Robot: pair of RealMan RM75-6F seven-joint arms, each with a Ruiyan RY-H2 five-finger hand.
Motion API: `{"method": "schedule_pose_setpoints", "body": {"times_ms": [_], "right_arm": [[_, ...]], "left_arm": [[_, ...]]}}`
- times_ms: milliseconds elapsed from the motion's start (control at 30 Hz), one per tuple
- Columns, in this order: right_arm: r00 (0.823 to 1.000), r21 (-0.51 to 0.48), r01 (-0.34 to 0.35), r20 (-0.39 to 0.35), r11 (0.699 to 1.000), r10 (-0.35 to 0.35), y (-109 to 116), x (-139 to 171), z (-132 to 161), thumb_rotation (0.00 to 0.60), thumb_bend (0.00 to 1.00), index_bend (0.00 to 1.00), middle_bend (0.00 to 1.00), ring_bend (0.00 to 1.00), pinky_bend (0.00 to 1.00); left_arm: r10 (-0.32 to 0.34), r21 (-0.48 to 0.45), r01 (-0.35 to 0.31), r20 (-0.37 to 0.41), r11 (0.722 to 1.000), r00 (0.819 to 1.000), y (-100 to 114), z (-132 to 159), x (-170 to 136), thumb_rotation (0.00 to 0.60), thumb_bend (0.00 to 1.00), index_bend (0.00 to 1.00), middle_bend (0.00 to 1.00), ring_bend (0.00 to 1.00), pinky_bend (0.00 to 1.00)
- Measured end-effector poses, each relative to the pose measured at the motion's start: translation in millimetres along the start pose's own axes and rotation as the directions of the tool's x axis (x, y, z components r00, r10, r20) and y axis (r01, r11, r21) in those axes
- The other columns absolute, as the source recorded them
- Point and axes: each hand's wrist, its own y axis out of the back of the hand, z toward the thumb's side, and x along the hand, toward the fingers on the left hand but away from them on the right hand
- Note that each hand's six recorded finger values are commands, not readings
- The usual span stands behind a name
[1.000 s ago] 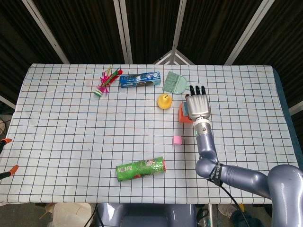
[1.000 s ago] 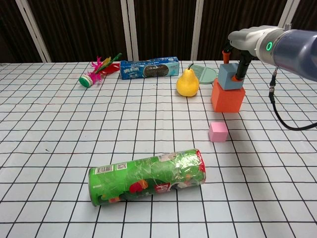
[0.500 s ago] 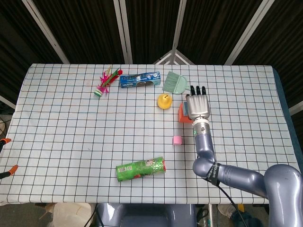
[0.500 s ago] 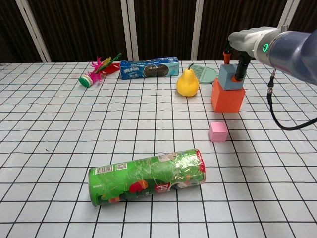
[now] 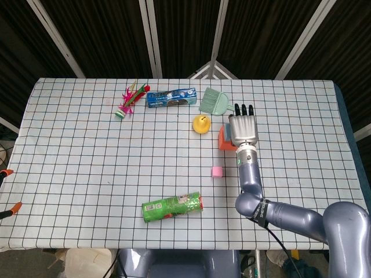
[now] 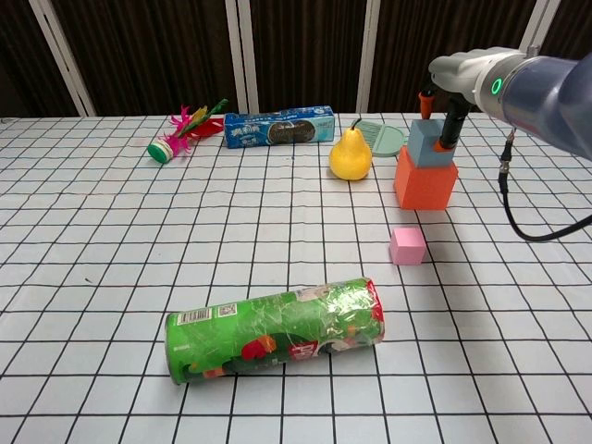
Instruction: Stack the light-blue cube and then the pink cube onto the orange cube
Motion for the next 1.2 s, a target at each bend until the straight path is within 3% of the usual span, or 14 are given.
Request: {"method": "schedule_pose_setpoints", "body": {"times_ms": [467,800,1067,1200], "right_arm": [[1.0,0.009,0.006,-0.004,1.0,-0.006,0.7,1.4,2.3,0.6,0.28,0.37,0.07,0.03,0.0],[1.0,-0.02,0.019,-0.006,1.0,-0.02,5.4,3.3,1.5,0.6,0.23,0.09,0.06,0.03,0.0],[1.0,-0.005,0.012,0.002,1.0,-0.012,8.2,10.0,-12.6,0.6,0.22,0.06,0.06,0.03,0.0],[1.0,0.022,0.004,0.019,1.0,-0.004,11.1,21.6,-37.2,0.6,0.22,0.06,0.06,0.03,0.0]], "left_arm": [[-0.002,0.0,0.002,0.001,1.0,1.0,-0.4,0.1,0.5,0.6,0.21,0.21,0.02,0.0,0.02],[-0.001,-0.002,0.001,0.002,1.0,1.0,0.0,0.3,0.0,0.6,0.21,0.21,0.02,0.0,0.02],[-0.006,0.003,0.006,0.004,1.0,1.0,-1.3,0.8,1.6,0.6,0.21,0.21,0.02,0.0,0.02],[-0.008,-0.001,0.008,0.003,1.0,1.0,-1.2,-0.4,2.2,0.6,0.21,0.21,0.02,0.0,0.02]]}}
